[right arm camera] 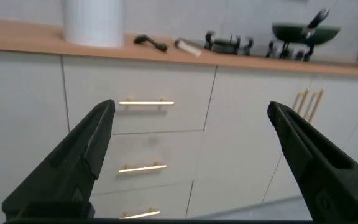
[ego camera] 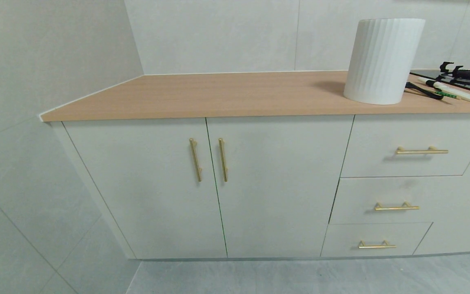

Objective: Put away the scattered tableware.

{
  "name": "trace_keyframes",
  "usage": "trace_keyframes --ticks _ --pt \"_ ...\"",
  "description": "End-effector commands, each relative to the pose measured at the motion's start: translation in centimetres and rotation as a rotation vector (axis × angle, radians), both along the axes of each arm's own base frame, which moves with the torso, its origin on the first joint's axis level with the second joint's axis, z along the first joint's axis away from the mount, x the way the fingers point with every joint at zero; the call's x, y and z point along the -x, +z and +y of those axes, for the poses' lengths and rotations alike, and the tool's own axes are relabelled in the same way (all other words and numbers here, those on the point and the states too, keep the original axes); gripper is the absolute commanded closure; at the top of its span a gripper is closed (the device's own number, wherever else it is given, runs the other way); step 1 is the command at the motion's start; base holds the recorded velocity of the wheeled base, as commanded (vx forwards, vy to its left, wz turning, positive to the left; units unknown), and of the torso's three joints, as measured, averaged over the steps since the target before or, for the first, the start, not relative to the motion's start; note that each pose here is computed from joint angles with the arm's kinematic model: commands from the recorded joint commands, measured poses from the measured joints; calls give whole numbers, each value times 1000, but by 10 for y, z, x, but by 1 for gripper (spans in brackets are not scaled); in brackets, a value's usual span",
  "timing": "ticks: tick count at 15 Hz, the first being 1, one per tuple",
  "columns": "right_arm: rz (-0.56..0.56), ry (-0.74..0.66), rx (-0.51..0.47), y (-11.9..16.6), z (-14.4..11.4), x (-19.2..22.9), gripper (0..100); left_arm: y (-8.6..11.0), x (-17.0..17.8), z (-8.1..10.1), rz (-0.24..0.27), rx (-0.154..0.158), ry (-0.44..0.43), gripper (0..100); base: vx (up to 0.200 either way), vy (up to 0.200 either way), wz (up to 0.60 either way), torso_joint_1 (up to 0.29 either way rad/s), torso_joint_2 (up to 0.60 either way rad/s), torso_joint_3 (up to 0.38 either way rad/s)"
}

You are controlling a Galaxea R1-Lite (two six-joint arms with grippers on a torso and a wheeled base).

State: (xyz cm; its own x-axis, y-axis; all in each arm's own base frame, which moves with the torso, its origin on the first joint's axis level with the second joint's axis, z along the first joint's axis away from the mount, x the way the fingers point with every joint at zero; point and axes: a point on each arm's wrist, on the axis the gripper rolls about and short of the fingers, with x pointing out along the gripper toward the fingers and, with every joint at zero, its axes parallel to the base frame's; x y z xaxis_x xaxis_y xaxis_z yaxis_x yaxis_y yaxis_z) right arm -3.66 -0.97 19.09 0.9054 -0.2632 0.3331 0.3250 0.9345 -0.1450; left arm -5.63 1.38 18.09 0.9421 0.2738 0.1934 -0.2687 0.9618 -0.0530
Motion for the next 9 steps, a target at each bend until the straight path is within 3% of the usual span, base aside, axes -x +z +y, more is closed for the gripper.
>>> trace_keyframes --ticks 1,2,3,5,6,9 --pt "-150 -6 9 -14 3 33 0 -7 15 -5 -71 -6 56 0 0 0 0 0 0 0" --pt "-152 4 -13 -15 3 33 0 -13 17 -7 -75 -20 31 0 0 0 0 0 0 0" --pt "-116 39 -60 -26 3 24 0 -19 12 -7 -49 -10 32 0 0 0 0 0 0 0" --pt "36 130 -110 -69 5 0 0 -43 -3 -7 44 -15 30 0 0 0 0 0 0 0" --pt "83 156 -123 -83 6 -7 0 -53 -9 -7 67 -17 17 0 0 0 0 0 0 0" --pt "210 280 -203 -105 8 -13 0 -87 -30 -10 97 -43 -116 0 0 0 0 0 0 0"
